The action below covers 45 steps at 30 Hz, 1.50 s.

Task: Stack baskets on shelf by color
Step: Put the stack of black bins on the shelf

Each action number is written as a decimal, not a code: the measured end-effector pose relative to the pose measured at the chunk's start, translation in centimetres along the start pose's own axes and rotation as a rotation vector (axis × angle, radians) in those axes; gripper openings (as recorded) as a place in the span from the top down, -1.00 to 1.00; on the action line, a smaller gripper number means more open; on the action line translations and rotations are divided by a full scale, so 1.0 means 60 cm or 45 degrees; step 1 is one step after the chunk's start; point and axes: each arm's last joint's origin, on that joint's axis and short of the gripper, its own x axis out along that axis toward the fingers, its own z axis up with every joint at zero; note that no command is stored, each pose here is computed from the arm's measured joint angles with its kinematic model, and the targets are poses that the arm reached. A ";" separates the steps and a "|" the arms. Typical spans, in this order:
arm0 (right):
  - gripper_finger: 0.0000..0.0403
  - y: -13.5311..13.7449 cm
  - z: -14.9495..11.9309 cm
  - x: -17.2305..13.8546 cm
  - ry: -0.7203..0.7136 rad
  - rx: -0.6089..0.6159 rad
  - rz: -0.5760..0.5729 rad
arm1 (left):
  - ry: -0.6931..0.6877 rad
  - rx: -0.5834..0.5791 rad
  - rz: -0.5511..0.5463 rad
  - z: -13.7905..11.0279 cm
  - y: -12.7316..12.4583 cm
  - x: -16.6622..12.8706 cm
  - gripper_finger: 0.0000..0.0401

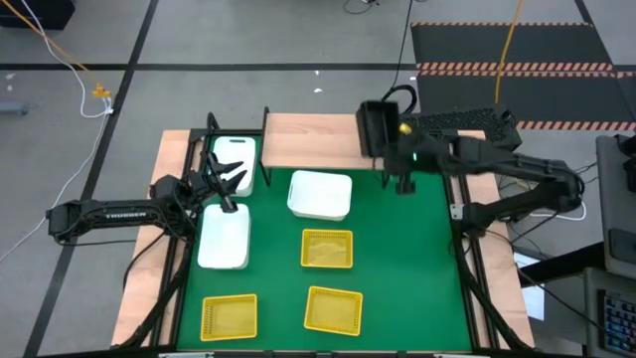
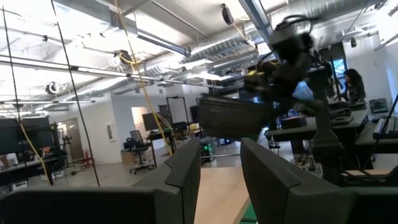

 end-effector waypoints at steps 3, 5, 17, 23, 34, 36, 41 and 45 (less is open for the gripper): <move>0.94 -0.033 -0.011 0.026 0.002 0.050 0.016 | 0.005 0.000 -0.001 -0.001 0.000 0.000 0.41; 0.94 -0.047 -0.019 0.048 0.033 0.054 0.041 | 0.005 0.000 -0.001 -0.001 0.000 0.000 0.41; 0.94 -0.091 -0.003 0.124 0.174 0.046 0.135 | 0.006 0.007 -0.002 -0.001 0.000 0.000 0.41; 0.94 -0.136 0.043 0.113 0.267 0.120 0.258 | 0.006 0.007 -0.002 -0.001 0.000 0.000 0.41; 0.94 -0.140 0.054 0.156 0.536 0.193 0.474 | 0.037 0.006 -0.009 -0.005 -0.001 0.000 0.41; 0.94 -0.138 0.054 0.158 0.556 0.207 0.487 | 0.039 0.007 -0.010 -0.005 -0.001 0.000 0.41; 0.94 -0.133 0.051 0.155 0.573 0.256 0.553 | 0.039 0.009 -0.010 -0.005 -0.001 0.000 0.41; 0.94 -0.132 0.052 0.154 0.572 0.260 0.554 | 0.044 0.007 -0.011 -0.006 -0.001 0.000 0.41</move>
